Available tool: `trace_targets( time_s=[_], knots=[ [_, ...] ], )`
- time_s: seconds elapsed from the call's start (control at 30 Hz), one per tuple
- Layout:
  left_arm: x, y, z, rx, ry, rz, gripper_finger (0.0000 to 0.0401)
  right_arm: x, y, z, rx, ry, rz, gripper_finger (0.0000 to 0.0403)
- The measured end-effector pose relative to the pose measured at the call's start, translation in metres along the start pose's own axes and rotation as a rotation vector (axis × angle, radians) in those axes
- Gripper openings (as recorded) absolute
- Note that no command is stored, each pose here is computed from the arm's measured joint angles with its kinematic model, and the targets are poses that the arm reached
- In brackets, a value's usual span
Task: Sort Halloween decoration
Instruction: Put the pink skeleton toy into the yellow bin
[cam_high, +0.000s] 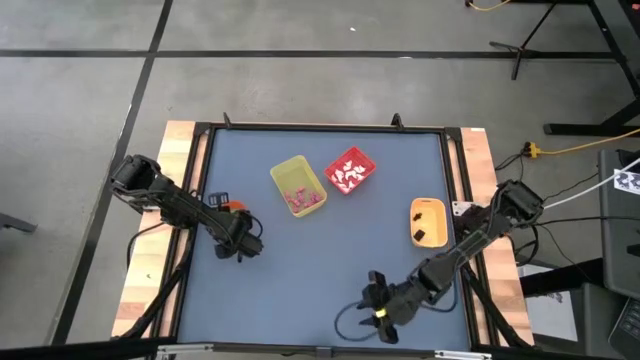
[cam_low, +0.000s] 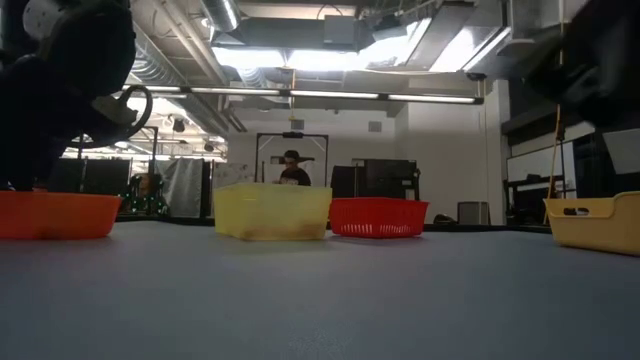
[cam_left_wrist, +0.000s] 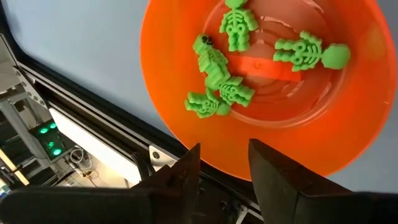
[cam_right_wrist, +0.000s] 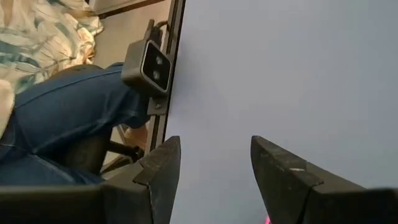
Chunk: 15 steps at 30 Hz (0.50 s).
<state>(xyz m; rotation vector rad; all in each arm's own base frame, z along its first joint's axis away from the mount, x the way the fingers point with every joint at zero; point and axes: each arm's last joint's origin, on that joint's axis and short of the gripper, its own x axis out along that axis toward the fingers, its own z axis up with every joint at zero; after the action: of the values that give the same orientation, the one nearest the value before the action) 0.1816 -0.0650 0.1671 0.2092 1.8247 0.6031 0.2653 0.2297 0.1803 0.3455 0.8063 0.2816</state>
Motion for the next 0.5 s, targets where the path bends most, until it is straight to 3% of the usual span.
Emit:
trace_targets(
  time_s=[0.5],
  knots=[
    [0.000,-0.002,0.002,-0.011,-0.024,-0.021,0.0119,-0.006,0.034,-0.048,-0.123,-0.127,-0.202,0.0195]
  ],
)
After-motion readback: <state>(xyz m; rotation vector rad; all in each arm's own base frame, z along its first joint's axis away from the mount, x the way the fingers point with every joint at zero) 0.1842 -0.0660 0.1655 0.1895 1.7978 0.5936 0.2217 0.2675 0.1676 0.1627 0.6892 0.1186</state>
